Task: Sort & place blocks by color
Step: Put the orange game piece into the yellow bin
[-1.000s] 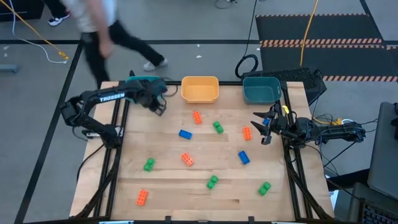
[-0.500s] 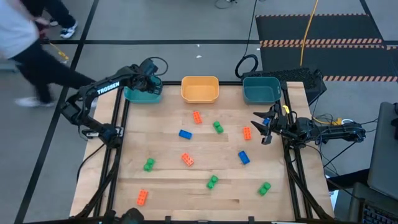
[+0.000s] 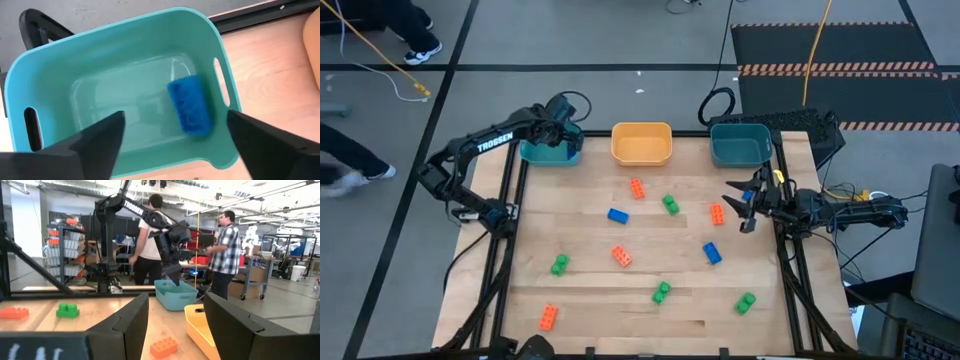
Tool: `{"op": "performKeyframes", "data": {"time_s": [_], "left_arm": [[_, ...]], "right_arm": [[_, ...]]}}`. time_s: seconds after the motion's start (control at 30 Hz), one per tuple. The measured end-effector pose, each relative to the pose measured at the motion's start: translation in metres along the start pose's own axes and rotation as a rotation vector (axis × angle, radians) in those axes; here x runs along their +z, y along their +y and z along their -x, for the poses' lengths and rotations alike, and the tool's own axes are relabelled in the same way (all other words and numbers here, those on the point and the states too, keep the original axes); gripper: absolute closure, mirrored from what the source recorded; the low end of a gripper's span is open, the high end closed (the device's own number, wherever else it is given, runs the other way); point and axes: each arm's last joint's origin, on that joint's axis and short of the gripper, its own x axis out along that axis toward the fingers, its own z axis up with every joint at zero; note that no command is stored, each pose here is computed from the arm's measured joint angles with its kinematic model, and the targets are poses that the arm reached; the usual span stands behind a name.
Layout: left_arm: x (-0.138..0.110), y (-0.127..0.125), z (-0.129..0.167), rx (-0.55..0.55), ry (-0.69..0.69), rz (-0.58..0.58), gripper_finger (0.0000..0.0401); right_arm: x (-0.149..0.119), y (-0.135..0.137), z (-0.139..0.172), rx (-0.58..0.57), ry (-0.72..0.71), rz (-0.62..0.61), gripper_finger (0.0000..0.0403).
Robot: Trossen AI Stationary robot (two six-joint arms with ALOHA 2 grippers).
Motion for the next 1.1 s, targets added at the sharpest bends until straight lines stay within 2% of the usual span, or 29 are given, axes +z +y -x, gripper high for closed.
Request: {"op": "performKeyframes", "data": {"time_s": [0.07,0.17,0.33,0.53,0.67,0.87,0.93,1.0,1.1], "left_arm": [[0.0,0.0,0.0,-0.001,0.0,-0.007,0.0015],[0.0,0.0,0.0,0.0,0.0,-0.01,0.0006],[0.002,-0.001,0.0,-0.01,-0.025,-0.031,0.0023],[-0.001,-0.005,0.001,-0.065,0.007,-0.019,0.0054],[-0.001,-0.016,0.003,-0.174,0.016,0.035,0.0073],[0.014,-0.042,0.013,-0.36,-0.201,0.049,0.0094],[0.022,-0.055,0.021,-0.455,-0.321,0.004,0.0099],[0.027,-0.069,0.036,-0.585,-0.45,-0.09,0.0104],[0.019,-0.097,0.066,-0.779,-0.602,-0.23,0.011]], "right_arm": [[-0.002,0.0,0.0,0.003,0.02,0.008,0.0218],[-0.004,0.001,0.0,0.006,0.04,0.016,0.0218],[-0.008,0.001,0.0,0.012,0.078,0.015,0.0218],[-0.006,0.001,0.0,0.018,0.056,-0.114,0.0218],[-0.004,0.002,0.0,0.061,0.044,-0.162,0.0218],[-0.009,0.006,0.001,0.171,0.095,-0.234,0.0218],[-0.009,0.007,0.001,0.215,0.104,-0.272,0.0218],[-0.008,0.008,0.001,0.244,0.098,-0.272,0.0218],[-0.006,0.008,0.001,0.246,0.069,-0.272,0.0218]]}}
